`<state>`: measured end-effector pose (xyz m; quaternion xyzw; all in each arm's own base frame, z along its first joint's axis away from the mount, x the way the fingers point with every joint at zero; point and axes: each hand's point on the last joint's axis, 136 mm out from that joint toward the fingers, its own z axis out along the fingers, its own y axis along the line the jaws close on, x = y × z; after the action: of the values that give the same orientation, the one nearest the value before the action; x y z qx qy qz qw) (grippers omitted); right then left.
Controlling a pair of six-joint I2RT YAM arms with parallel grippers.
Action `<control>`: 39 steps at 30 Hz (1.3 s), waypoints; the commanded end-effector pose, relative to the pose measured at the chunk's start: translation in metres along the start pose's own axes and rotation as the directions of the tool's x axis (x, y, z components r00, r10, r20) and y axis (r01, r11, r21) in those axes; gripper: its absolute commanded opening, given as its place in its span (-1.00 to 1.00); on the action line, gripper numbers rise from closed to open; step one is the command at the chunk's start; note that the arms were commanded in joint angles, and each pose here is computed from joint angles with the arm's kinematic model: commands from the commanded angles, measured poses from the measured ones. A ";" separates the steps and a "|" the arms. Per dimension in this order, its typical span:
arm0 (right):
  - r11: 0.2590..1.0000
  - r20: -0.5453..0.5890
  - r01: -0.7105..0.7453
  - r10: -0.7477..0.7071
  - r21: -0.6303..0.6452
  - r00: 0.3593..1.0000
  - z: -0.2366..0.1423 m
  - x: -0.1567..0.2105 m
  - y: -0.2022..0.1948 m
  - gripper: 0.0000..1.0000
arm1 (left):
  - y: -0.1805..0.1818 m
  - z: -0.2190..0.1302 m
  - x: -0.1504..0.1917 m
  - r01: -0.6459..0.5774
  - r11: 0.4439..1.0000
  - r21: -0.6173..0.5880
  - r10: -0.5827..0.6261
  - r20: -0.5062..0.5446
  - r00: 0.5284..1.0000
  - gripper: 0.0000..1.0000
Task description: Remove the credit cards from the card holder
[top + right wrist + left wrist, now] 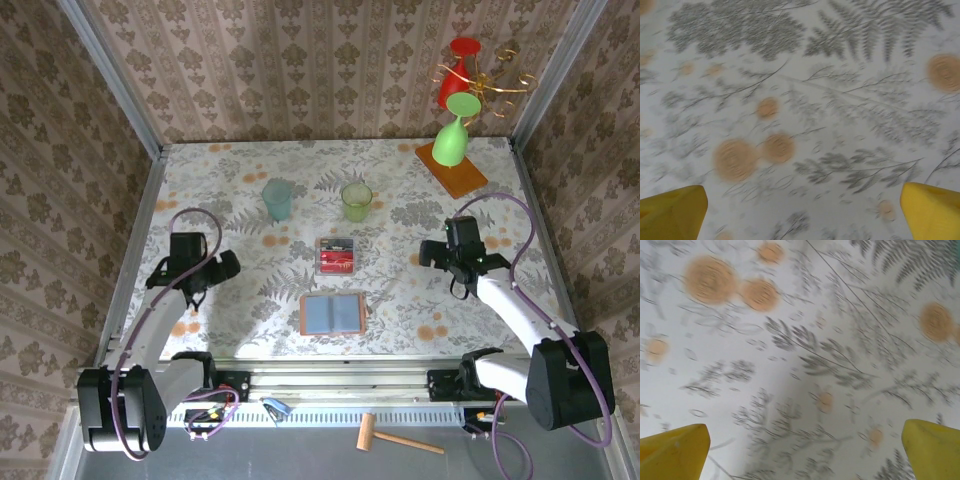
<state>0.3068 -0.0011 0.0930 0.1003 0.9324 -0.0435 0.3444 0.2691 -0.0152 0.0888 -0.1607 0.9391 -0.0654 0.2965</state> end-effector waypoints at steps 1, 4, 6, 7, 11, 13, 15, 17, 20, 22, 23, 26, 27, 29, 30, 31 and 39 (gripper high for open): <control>0.997 0.170 0.028 -0.039 0.068 0.985 0.013 -0.032 -0.018 1.00 | 0.013 -0.008 -0.036 -0.079 0.993 -0.088 0.092 0.159 0.983 1.00; 0.999 0.225 0.018 -0.028 0.044 0.974 0.030 -0.038 -0.022 1.00 | 0.024 -0.008 -0.054 -0.117 0.979 -0.165 0.157 0.254 0.955 1.00; 0.999 0.237 0.000 -0.011 0.050 0.971 0.036 -0.048 -0.026 1.00 | 0.028 -0.008 -0.066 -0.139 0.970 -0.200 0.197 0.313 0.929 1.00; 0.999 0.255 -0.011 -0.001 0.045 0.967 0.038 -0.053 -0.026 1.00 | 0.029 -0.007 -0.071 -0.147 0.966 -0.213 0.216 0.345 0.914 1.00; 1.000 0.355 -0.004 0.008 -0.013 0.935 0.042 -0.075 -0.016 1.00 | 0.030 0.002 -0.083 -0.155 0.965 -0.210 0.239 0.468 0.851 1.00; 1.000 0.395 0.009 0.003 -0.029 0.919 0.042 -0.083 -0.012 1.00 | 0.025 0.008 -0.087 -0.180 0.966 -0.187 0.252 0.510 0.823 1.00; 0.999 0.421 0.011 0.012 -0.053 0.907 0.045 -0.086 -0.008 1.00 | 0.021 0.015 -0.090 -0.204 0.964 -0.170 0.264 0.531 0.805 1.00; 0.997 0.443 0.003 0.032 -0.080 0.896 0.048 -0.086 -0.005 1.00 | 0.017 0.022 -0.097 -0.215 0.966 -0.146 0.260 0.562 0.785 1.00; 0.994 0.456 0.040 0.013 -0.105 0.890 0.051 -0.083 0.003 1.00 | 0.011 0.029 -0.107 -0.224 0.971 -0.084 0.229 0.594 0.771 1.00; 0.992 0.461 0.055 0.006 -0.117 0.887 0.052 -0.080 0.006 1.00 | 0.008 0.030 -0.114 -0.239 0.970 -0.048 0.216 0.624 0.751 1.00; 0.990 0.471 0.066 0.002 -0.128 0.882 0.053 -0.078 0.008 1.00 | 0.008 0.033 -0.115 -0.245 0.969 -0.027 0.210 0.612 0.763 1.00; 0.984 0.513 0.092 -0.002 -0.150 0.858 0.052 -0.072 0.013 1.00 | 0.007 0.036 -0.118 -0.272 0.962 -0.014 0.219 0.634 0.741 1.00; 0.986 0.495 0.086 -0.005 -0.142 0.869 0.054 -0.071 0.011 1.00 | 0.006 0.037 -0.118 -0.283 0.959 -0.004 0.218 0.648 0.730 1.00; 0.987 0.495 0.085 -0.006 -0.139 0.869 0.056 -0.073 0.012 1.00 | 0.004 0.040 -0.117 -0.297 0.955 0.014 0.217 0.651 0.727 1.00; 0.987 0.487 0.087 -0.012 -0.132 0.873 0.056 -0.072 0.012 1.00 | 0.001 0.040 -0.116 -0.310 0.950 0.024 0.222 0.648 0.729 1.00; 0.988 0.493 0.088 -0.013 -0.129 0.870 0.056 -0.073 0.013 1.00 | 0.000 0.041 -0.116 -0.315 0.949 0.030 0.223 0.646 0.731 1.00; 0.987 0.489 0.091 -0.017 -0.129 0.872 0.056 -0.073 0.014 1.00 | -0.011 0.043 -0.105 -0.385 0.922 0.034 0.264 0.673 0.691 1.00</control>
<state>0.3915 -0.0107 0.0843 0.0473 0.8329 -0.0048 0.5514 0.3795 0.0172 0.1054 -0.0063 0.7962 -0.0341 0.6041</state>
